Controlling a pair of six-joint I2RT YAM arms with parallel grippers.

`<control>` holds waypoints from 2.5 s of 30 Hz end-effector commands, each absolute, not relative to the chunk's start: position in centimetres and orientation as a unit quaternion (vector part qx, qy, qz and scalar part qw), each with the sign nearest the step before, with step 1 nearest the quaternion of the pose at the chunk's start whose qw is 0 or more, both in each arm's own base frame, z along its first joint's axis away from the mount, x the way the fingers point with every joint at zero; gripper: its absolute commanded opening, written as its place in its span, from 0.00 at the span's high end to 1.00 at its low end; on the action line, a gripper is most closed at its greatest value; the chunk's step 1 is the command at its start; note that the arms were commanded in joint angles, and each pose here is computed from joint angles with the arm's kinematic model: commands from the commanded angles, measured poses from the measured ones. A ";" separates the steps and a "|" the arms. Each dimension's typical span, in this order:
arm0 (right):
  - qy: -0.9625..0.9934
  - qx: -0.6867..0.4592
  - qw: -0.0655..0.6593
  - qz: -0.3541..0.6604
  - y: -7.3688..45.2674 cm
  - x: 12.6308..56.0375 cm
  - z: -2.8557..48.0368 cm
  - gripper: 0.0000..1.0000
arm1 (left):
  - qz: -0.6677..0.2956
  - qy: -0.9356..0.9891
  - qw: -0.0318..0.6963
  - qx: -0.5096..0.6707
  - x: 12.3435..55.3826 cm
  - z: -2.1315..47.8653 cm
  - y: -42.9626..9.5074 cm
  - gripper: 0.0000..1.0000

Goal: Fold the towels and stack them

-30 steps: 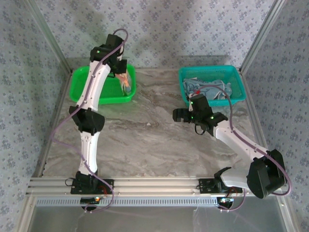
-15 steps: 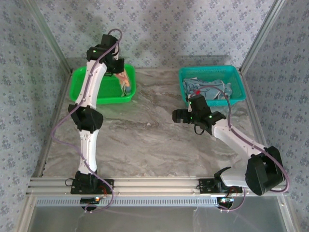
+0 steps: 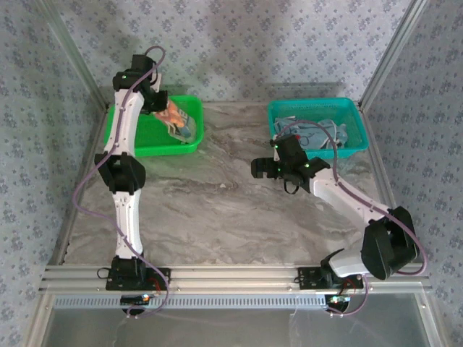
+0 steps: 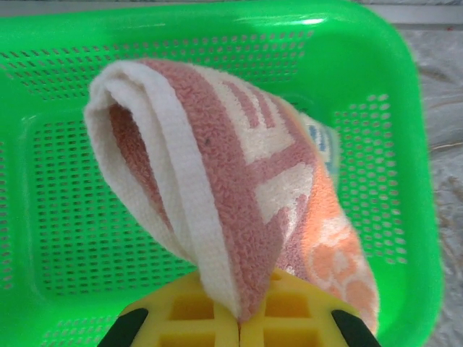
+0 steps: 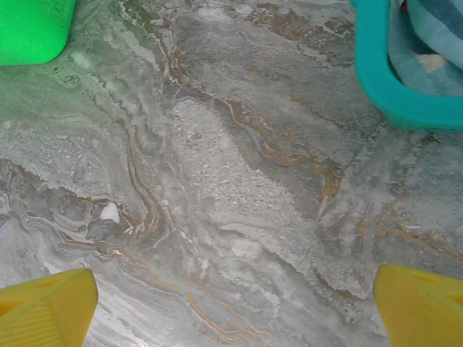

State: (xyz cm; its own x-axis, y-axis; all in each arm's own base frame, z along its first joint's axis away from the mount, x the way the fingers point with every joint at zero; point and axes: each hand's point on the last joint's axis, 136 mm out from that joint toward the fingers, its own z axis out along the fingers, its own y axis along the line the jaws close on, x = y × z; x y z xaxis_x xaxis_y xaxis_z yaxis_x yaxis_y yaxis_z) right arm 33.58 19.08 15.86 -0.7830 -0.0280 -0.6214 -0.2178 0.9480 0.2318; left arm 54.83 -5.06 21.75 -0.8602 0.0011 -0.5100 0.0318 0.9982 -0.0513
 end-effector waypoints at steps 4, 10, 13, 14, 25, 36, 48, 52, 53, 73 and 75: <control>0.939 -0.072 0.308 0.133 20.0 33.7 16.0 0.00 | -0.017 0.970 0.241 0.023 55.5 18.9 -1.1 0.97; 0.940 -0.081 0.303 0.131 20.8 33.9 16.2 0.00 | 0.046 0.975 0.213 -0.034 55.2 16.4 5.2 0.14; 0.940 -0.082 0.302 0.136 21.1 34.1 16.0 0.00 | 0.066 0.971 0.223 -0.052 55.5 16.8 6.2 0.01; 0.940 -0.082 0.303 0.137 21.2 34.1 16.0 0.00 | 0.066 0.970 0.227 -0.055 55.6 17.1 6.1 0.00; 0.937 -0.078 0.307 0.147 20.9 33.6 15.6 0.00 | -0.040 0.961 0.253 -0.102 55.2 20.2 2.6 0.00; 0.925 -0.037 0.354 0.130 16.9 35.8 17.3 0.00 | -0.114 0.947 0.279 -0.112 52.6 23.9 -4.5 0.01; 0.917 0.065 0.384 0.084 8.3 42.7 19.1 0.00 | -0.188 0.931 0.300 -0.089 44.4 23.2 -13.8 0.01; 0.921 0.112 0.368 0.067 5.0 45.4 17.8 0.04 | -0.179 0.940 0.282 -0.066 42.1 22.4 -15.8 0.01; 0.921 0.119 0.364 0.065 4.4 46.1 17.3 0.06 | -0.185 0.940 0.281 -0.058 41.7 22.5 -16.4 0.01; 0.952 0.189 0.242 -0.004 -2.5 53.8 6.5 0.33 | -0.180 0.945 0.267 -0.053 37.6 22.3 -16.5 0.01; 0.951 0.190 0.242 -0.007 -2.6 53.9 6.6 0.53 | -0.178 0.945 0.270 -0.052 37.4 22.4 -16.3 0.00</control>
